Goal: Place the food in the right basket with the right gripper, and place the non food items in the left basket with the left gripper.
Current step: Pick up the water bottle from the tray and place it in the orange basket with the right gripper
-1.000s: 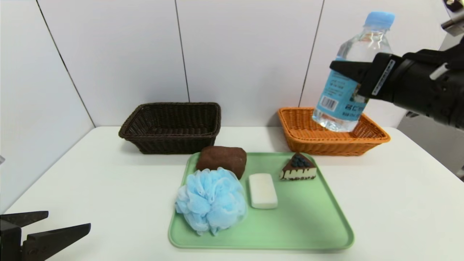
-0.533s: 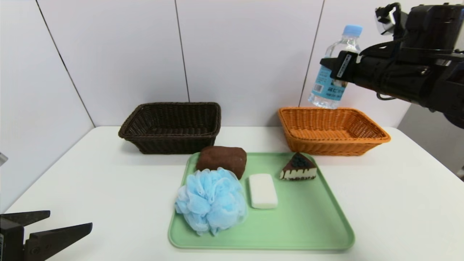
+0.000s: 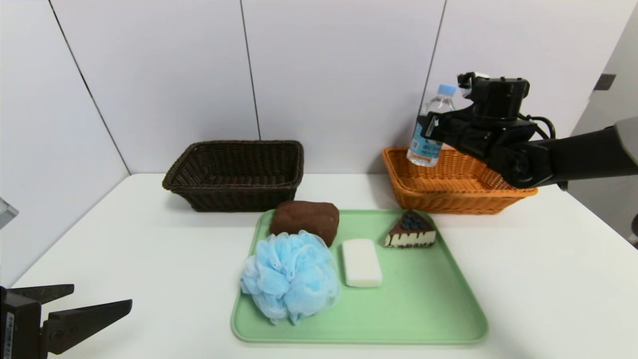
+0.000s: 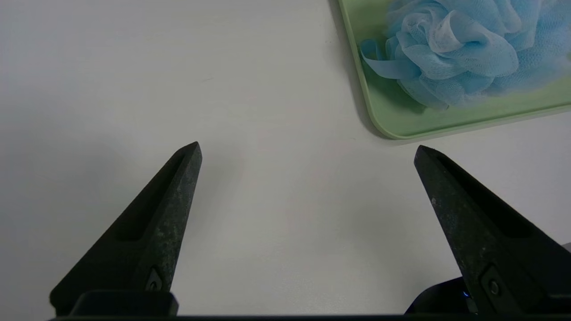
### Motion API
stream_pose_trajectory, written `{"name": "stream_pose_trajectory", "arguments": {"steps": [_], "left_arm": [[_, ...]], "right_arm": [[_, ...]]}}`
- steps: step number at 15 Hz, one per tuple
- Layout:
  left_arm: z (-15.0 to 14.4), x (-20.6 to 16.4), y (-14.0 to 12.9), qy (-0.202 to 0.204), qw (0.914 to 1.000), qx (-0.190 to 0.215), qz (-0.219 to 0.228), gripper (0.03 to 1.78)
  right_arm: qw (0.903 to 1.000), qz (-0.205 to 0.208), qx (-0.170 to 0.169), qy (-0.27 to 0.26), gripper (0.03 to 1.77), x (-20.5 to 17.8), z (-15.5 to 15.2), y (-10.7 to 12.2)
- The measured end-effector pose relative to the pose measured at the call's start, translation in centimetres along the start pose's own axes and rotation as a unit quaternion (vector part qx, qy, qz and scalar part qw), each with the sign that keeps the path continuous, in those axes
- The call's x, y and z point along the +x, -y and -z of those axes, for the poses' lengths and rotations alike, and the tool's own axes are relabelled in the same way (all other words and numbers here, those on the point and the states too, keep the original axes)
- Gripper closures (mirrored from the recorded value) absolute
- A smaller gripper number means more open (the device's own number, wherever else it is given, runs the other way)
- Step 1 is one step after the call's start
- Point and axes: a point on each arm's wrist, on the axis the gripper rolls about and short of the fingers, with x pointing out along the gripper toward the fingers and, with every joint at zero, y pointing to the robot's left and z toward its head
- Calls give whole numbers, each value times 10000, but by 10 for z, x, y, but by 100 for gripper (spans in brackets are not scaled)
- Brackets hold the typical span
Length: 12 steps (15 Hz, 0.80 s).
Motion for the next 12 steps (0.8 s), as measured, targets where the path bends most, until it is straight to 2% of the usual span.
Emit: {"name": "stream_pose_trajectory", "arguments": {"steps": [7, 12], "left_arm": [[0, 1, 0, -9, 10000, 7, 1, 12], [0, 0, 0, -8, 10000, 11, 4, 12]], "right_arm": [[9993, 87, -67, -345, 96, 16, 31, 7], [9996, 87, -141, -233, 96, 22, 38, 8]]}}
